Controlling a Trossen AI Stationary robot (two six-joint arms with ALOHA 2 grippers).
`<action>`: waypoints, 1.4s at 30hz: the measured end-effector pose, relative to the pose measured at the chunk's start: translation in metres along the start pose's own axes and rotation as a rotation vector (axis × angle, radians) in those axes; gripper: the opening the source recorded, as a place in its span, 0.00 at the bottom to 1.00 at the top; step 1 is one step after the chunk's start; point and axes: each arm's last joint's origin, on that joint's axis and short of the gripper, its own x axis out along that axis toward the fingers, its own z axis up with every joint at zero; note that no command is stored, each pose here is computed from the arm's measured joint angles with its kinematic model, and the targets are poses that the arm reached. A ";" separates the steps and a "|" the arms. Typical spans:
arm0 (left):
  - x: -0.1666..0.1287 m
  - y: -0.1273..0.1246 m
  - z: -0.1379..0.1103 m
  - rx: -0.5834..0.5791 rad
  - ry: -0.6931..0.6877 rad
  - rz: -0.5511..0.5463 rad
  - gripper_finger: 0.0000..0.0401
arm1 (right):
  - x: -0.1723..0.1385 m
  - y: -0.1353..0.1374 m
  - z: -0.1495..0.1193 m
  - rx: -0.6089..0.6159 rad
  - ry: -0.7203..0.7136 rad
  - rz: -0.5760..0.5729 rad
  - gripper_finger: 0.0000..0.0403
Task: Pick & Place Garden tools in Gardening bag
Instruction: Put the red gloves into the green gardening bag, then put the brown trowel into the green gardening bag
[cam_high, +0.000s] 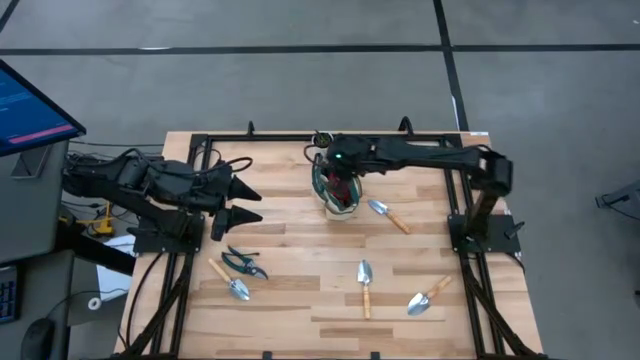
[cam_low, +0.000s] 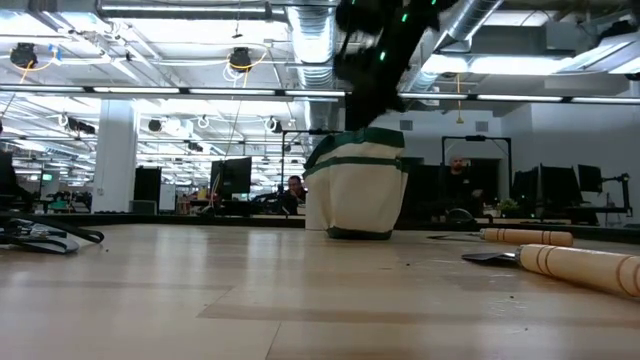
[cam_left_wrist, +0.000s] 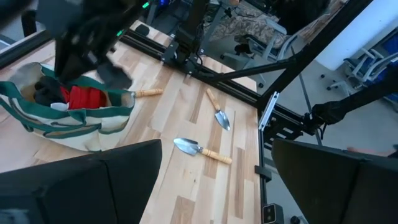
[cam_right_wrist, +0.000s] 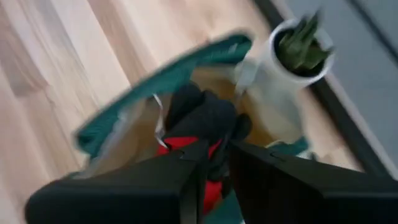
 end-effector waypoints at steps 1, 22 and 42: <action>0.000 0.000 0.000 0.000 0.000 0.000 0.74 | 0.008 -0.001 -0.001 -0.003 0.019 0.019 0.14; 0.010 0.013 -0.027 -0.007 0.201 0.106 0.74 | -0.101 -0.004 -0.010 0.034 -0.124 0.133 0.14; 0.056 0.001 -0.175 0.065 0.825 0.066 0.74 | -0.181 0.032 -0.064 -0.022 -0.083 0.108 0.29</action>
